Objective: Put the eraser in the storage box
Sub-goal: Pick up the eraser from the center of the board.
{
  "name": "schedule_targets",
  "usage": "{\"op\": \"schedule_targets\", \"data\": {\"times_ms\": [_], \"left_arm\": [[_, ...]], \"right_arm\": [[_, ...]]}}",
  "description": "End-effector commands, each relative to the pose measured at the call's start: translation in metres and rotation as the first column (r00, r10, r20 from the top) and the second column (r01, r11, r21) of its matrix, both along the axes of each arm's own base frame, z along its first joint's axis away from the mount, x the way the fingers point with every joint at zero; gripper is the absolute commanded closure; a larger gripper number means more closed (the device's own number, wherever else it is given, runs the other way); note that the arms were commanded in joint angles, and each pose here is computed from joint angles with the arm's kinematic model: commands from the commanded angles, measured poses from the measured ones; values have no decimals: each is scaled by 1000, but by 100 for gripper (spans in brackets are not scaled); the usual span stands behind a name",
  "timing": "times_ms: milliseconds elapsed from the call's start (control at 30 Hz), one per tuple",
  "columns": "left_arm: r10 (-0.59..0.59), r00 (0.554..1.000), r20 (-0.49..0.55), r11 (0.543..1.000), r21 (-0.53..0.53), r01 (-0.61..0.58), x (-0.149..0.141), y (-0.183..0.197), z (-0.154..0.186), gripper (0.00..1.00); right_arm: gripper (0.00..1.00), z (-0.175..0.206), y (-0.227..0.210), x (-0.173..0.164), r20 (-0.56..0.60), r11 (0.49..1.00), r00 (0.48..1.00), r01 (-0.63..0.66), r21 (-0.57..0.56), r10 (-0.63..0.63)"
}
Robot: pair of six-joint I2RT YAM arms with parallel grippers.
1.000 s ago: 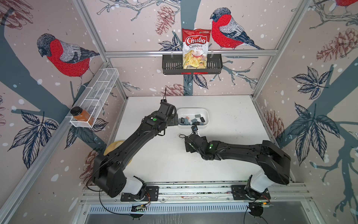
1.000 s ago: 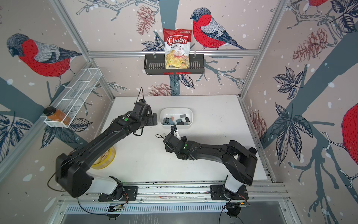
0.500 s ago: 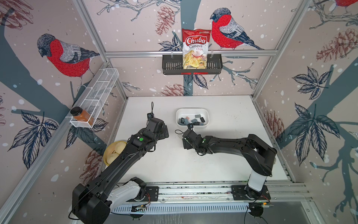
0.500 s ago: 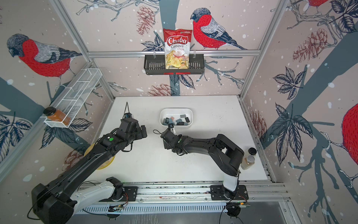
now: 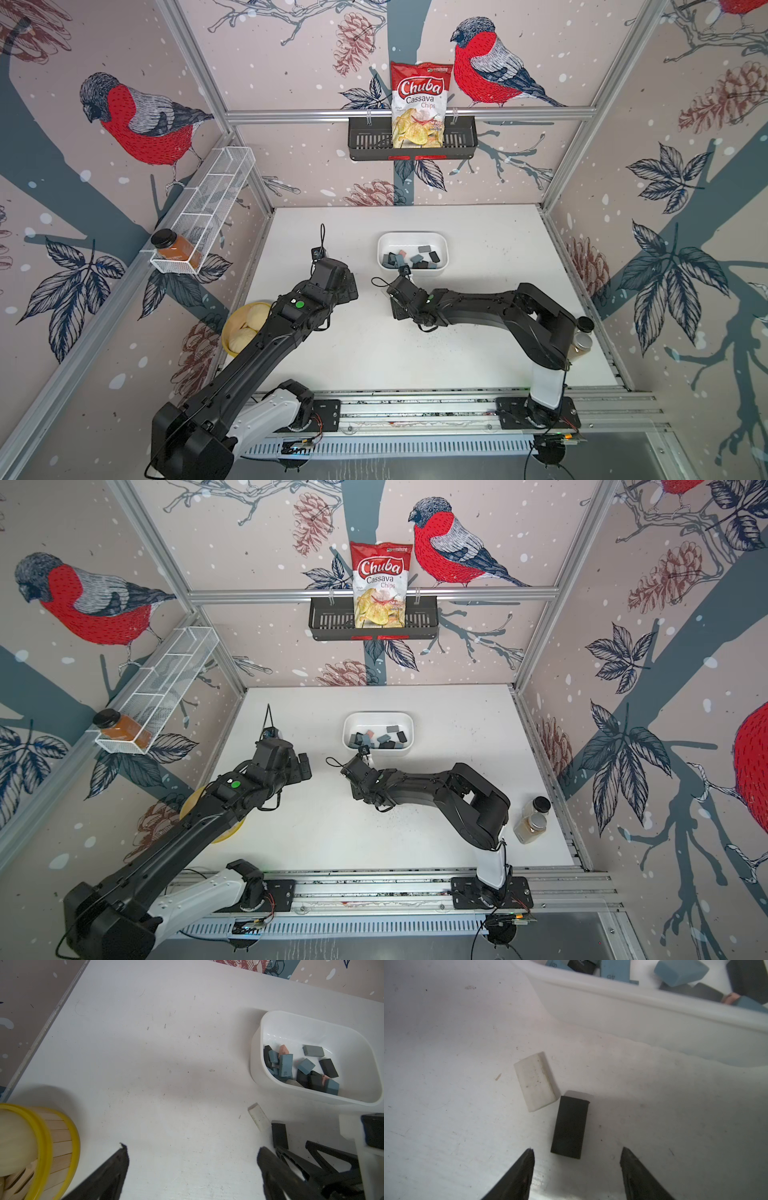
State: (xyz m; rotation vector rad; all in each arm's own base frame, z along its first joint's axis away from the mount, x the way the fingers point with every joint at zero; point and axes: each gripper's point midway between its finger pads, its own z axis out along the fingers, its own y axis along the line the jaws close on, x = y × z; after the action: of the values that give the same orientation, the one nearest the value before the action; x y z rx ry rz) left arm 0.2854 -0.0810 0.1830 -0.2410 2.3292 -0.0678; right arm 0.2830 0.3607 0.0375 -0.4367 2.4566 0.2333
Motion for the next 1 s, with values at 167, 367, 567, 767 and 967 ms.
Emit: {"op": "schedule_targets", "data": {"times_ms": [167, 367, 567, 767, 967], "left_arm": [[24, 1000, 14, 1000, 7, -24, -1, 6, 3, 3], [22, 1000, 7, 1000, 9, -22, -1, 5, 0, 3], [18, 1000, 1, 1000, 9, -18, -1, 4, -1, 3], [13, 1000, -7, 1000, 10, -12, 0, 3, -3, 3], [13, 1000, -13, 1000, 13, -12, 0, 3, -5, 3]], "right_arm": [[38, -10, 4, 1, -24, 1000, 1000, 11, -13, -11], [42, -16, 6, 3, -29, 999, 999, 23, -30, -24], [51, -19, 4, 5, -32, 998, 999, 37, -48, -38], [62, -25, 3, 4, -42, 998, 998, 39, -59, -42], [70, -26, 5, 3, -47, 998, 998, 33, -56, -36]]}}
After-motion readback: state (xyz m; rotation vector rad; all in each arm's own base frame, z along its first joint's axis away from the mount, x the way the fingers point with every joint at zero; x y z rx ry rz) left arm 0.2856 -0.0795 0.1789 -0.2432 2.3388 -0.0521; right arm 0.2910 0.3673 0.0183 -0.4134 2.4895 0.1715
